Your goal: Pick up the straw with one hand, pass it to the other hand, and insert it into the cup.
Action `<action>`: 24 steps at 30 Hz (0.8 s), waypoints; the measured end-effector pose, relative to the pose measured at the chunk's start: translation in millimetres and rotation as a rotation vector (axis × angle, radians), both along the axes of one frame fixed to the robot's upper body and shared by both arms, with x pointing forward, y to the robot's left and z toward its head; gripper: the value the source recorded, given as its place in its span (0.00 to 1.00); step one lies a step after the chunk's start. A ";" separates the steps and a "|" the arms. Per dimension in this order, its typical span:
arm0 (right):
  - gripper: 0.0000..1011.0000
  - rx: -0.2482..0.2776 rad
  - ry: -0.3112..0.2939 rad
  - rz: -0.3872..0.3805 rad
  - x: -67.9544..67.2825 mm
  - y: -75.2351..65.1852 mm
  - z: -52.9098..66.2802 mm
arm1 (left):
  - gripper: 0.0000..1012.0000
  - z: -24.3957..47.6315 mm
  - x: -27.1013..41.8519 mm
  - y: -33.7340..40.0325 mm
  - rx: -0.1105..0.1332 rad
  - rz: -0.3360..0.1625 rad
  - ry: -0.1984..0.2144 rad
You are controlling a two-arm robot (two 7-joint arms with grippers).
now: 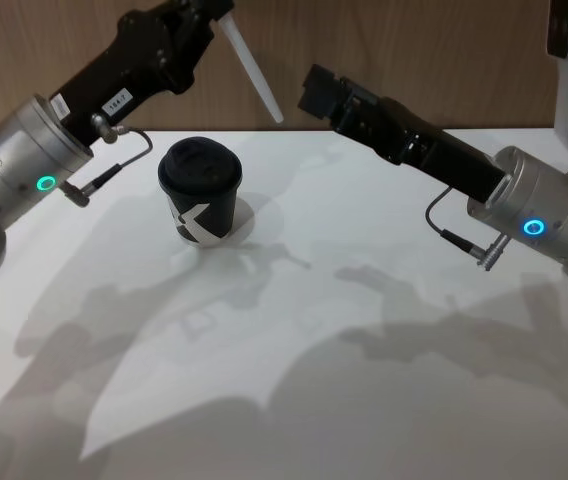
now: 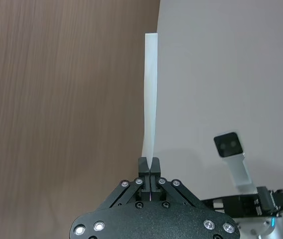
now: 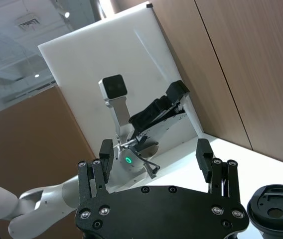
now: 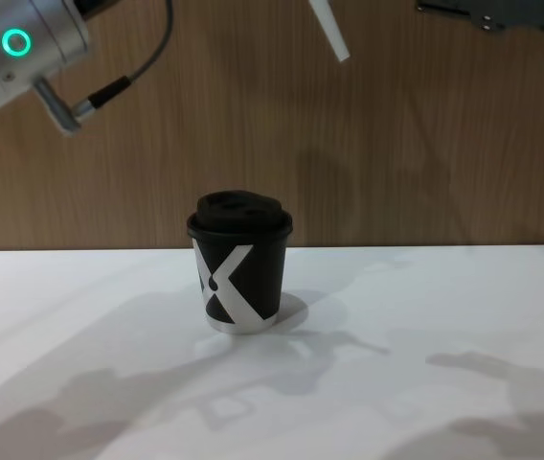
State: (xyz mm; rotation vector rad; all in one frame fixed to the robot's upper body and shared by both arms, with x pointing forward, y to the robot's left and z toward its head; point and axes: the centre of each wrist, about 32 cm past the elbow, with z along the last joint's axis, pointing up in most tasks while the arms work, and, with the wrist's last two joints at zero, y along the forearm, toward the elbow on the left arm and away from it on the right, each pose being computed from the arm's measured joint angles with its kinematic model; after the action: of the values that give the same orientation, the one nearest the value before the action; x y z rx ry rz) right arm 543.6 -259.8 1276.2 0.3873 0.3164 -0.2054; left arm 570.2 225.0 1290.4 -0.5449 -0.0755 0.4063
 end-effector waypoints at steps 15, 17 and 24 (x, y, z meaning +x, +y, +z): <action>0.99 0.000 0.000 0.000 0.0 0.0 0.0 | 0.01 10.5 -10.9 10.3 0.218 0.141 -0.049; 0.99 0.000 0.000 0.000 0.0 0.0 0.0 | 0.01 9.7 -11.8 10.3 0.253 0.169 -0.050; 0.99 0.000 0.000 0.000 0.0 0.0 0.0 | 0.01 6.4 -13.2 8.0 0.330 0.232 -0.046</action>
State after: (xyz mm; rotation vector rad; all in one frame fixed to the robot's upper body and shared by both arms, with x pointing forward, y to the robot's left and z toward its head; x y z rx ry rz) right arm 543.5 -259.8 1276.3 0.3874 0.3164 -0.2053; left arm 557.0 233.0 1296.7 -0.2193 -0.2476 0.5947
